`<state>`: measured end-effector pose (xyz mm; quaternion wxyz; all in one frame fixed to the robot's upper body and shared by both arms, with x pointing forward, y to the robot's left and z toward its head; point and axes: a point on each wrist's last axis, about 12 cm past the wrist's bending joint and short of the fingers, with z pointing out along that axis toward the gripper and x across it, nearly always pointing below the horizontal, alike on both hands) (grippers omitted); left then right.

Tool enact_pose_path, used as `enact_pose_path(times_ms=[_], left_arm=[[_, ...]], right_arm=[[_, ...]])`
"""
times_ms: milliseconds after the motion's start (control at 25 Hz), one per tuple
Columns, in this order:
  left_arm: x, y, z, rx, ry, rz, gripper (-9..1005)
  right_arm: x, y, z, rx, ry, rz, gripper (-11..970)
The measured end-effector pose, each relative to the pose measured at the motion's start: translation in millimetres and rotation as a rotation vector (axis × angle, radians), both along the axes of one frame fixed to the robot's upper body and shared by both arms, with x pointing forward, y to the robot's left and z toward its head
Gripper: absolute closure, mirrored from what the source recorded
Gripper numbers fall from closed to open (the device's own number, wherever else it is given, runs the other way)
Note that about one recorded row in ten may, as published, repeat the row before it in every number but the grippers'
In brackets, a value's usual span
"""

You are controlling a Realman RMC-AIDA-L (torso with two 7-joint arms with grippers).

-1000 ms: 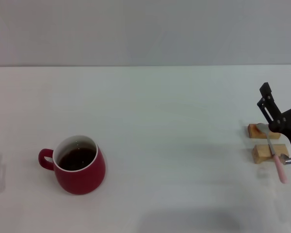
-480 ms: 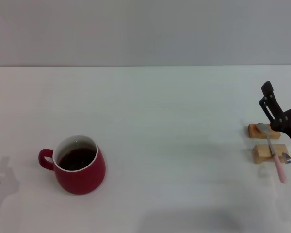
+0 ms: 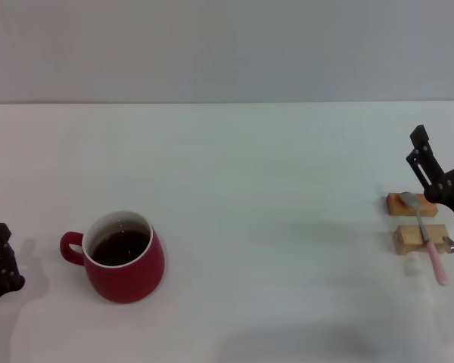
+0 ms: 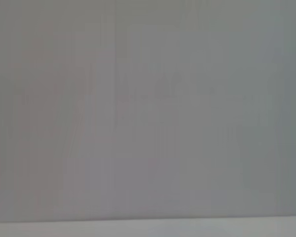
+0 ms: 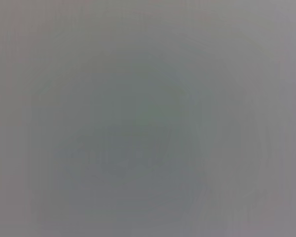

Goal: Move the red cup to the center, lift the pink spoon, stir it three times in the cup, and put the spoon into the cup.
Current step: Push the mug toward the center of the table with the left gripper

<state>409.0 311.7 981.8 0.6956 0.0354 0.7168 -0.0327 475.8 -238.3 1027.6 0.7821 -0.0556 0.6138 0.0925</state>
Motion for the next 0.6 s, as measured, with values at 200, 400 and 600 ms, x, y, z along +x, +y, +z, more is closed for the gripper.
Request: enact_pose_path(times_ms=[200, 400, 600], left_arm=[[2.8, -4.2, -1.2, 0.001, 0.013, -0.029, 998], [4.6, -7.2, -2.5, 0.002, 0.027, -0.045, 998], [8.2, -13.7, -5.2, 0.005, 0.055, -0.087, 998]], right_arm=[[1.2, 0.6, 0.4, 0.0, 0.0, 0.002, 251], [2.1, 0.6, 0.5, 0.0, 0.001, 0.0, 252], [1.1, 0.9, 0.0, 0.005, 0.004, -0.003, 252]])
